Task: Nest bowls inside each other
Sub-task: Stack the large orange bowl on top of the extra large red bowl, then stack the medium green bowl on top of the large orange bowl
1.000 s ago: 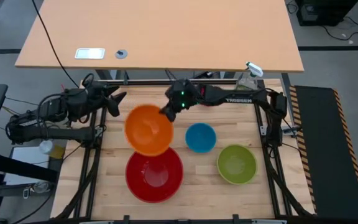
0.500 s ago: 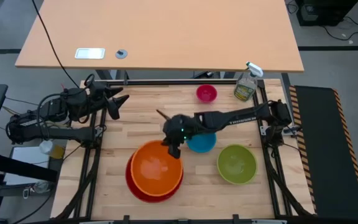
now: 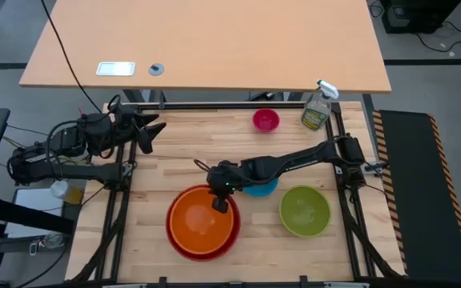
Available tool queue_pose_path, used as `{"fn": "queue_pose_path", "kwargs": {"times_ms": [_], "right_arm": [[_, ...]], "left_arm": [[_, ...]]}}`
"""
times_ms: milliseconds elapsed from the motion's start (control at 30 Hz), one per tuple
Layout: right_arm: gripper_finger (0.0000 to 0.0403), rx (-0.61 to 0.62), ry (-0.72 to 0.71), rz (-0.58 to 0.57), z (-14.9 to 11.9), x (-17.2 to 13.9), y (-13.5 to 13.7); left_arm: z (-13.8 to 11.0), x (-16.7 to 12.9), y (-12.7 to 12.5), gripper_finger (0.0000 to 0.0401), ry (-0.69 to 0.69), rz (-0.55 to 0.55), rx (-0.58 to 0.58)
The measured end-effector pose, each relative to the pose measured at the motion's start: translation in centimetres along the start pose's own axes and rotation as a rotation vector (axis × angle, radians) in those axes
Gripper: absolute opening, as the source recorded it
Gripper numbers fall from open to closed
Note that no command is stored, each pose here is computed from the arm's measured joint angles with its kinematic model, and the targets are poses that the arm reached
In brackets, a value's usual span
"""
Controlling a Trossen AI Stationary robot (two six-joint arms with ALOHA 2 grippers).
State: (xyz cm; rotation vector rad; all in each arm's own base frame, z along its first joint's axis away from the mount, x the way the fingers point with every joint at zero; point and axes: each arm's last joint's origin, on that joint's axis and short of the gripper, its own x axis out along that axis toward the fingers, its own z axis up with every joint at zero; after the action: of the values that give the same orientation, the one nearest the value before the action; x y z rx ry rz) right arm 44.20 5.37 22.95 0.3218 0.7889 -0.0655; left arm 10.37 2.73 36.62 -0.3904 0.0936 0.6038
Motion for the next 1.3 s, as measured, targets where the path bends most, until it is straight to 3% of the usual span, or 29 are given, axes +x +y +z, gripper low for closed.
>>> {"fn": "queue_pose_path", "kwargs": {"times_ms": [200, 600, 867, 967, 1133, 1300], "right_arm": [[0.0055, 0.064, 0.011, 0.006, 0.3, 0.0, -0.9], [0.0166, 0.128, 0.051, 0.067, 1.5, -0.9, -2.2], [0.0170, 0.183, 0.100, -0.134, 4.9, -4.9, -3.3], [0.0169, 0.190, 0.218, -0.209, 4.5, -6.1, -4.1], [0.0163, 0.109, 0.565, -0.283, 1.6, -7.3, -6.1], [0.0149, 0.109, 0.687, -0.266, 0.2, -9.3, -7.6]], "left_arm": [[0.0, 0.0, 0.0, 0.0259, -0.003, -0.002, -0.001], [0.1, 0.0, 0.0, 0.0259, -0.007, -0.004, -0.003], [0.1, 0.0, 0.0, 0.0259, -0.007, -0.004, -0.003], [0.1, 0.0, 0.0, 0.0259, -0.006, -0.003, -0.002], [0.0, 0.0, 0.0, 0.0259, 0.002, 0.000, 0.002], [-0.1, 0.1, 0.0, 0.0259, 0.012, 0.005, 0.022]]}}
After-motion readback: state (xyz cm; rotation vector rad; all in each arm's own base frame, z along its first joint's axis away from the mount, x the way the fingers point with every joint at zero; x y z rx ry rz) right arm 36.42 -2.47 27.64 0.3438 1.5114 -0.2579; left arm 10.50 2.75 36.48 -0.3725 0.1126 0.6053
